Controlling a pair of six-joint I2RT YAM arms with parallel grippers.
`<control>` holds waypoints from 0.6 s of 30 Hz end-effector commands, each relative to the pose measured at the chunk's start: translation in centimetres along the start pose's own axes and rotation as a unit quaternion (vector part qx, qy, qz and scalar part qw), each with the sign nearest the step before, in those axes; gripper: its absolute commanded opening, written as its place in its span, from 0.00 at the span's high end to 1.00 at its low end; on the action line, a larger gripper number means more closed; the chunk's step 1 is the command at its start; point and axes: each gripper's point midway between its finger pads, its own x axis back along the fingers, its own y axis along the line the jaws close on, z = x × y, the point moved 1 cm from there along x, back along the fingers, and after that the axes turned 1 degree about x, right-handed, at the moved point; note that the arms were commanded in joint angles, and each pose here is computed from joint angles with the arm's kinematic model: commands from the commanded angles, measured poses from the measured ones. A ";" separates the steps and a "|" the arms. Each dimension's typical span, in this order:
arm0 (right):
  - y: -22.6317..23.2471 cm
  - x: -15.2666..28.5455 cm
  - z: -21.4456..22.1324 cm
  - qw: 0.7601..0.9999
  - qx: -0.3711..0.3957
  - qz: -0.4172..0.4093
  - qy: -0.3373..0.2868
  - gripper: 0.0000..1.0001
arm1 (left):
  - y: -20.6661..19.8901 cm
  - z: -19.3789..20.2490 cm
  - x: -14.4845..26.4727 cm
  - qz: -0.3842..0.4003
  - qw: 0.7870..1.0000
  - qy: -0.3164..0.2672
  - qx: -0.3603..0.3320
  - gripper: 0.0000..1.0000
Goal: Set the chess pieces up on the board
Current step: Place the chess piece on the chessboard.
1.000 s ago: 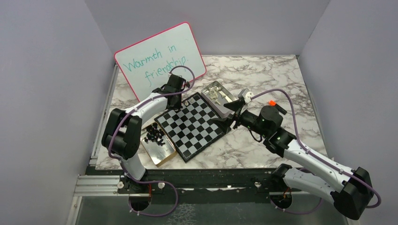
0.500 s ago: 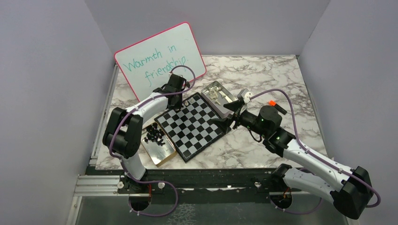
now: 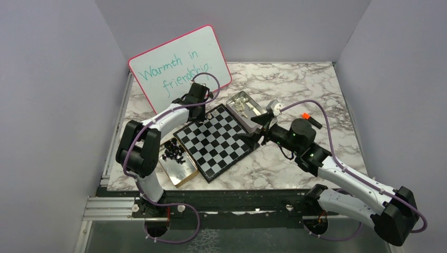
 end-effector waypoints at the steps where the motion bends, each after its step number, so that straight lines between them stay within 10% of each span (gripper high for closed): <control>1: 0.5 0.2 -0.9 1.000 0.007 -0.009 -0.009 0.00 | -1.0 -1.1 -0.2 0.020 1.000 -0.013 -0.002 0.84; 18: 0.5 0.1 -0.6 1.000 0.007 -0.009 -0.005 0.00 | -0.2 -0.6 0.5 0.000 1.000 -0.008 -0.001 0.84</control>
